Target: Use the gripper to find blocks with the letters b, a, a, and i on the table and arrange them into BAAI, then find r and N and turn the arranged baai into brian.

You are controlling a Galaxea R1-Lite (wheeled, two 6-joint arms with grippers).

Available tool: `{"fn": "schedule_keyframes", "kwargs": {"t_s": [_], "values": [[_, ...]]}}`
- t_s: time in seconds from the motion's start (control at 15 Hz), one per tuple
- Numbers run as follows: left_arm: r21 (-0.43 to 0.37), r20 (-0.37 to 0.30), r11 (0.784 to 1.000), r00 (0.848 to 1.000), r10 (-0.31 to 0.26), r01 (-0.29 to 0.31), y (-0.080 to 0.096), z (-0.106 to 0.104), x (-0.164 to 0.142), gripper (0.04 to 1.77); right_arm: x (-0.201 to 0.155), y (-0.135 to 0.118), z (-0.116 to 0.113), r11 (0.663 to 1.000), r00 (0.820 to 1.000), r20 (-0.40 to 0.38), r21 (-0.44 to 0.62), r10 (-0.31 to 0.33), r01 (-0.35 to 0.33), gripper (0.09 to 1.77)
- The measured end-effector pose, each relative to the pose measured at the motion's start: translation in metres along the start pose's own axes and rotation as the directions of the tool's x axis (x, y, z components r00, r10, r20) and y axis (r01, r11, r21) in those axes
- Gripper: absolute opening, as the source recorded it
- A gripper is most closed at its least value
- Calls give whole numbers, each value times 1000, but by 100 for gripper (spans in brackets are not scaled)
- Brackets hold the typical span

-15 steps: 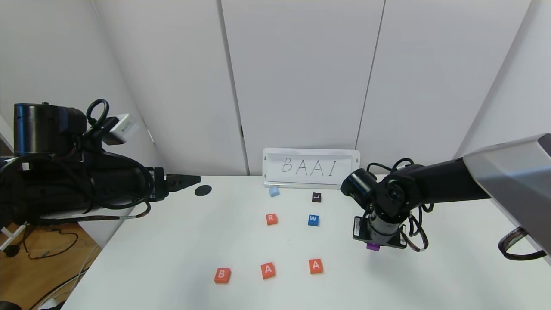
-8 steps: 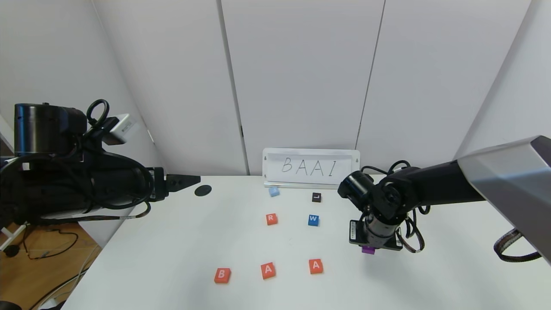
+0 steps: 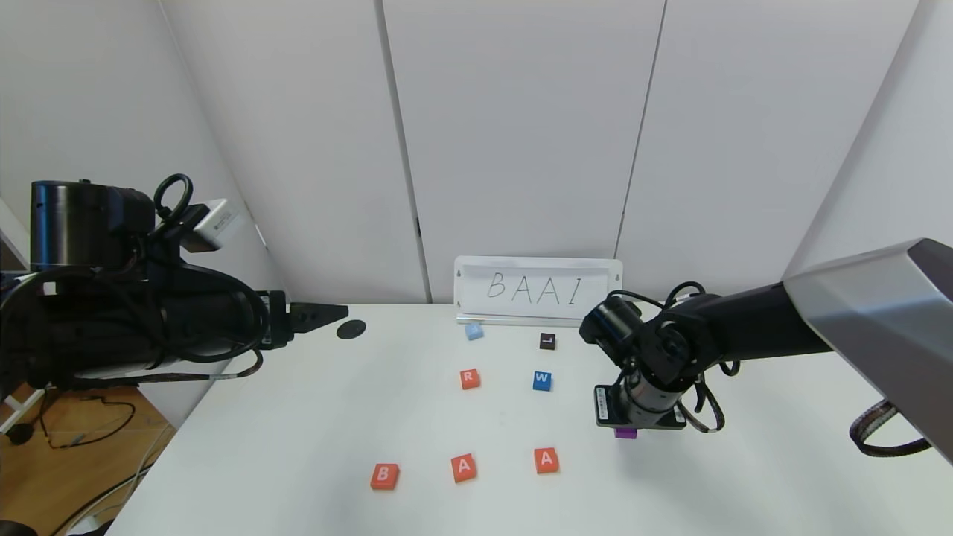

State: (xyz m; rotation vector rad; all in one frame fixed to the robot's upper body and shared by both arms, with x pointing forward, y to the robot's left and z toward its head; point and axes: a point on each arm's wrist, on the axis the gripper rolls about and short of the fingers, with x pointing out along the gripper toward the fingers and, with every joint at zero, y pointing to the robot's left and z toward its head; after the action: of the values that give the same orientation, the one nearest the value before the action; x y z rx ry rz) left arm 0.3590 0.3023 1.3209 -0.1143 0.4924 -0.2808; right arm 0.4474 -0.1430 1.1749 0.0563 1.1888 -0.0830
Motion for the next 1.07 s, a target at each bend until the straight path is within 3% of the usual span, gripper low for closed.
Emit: {"fn": "schedule_keyframes", "kwargs": {"t_s": [1.07], "values": [[3,-7,1000,1000,2,-2,1,-1,2,172,13,-3,-17,997,999,-20,-77,26,-28,54]]}}
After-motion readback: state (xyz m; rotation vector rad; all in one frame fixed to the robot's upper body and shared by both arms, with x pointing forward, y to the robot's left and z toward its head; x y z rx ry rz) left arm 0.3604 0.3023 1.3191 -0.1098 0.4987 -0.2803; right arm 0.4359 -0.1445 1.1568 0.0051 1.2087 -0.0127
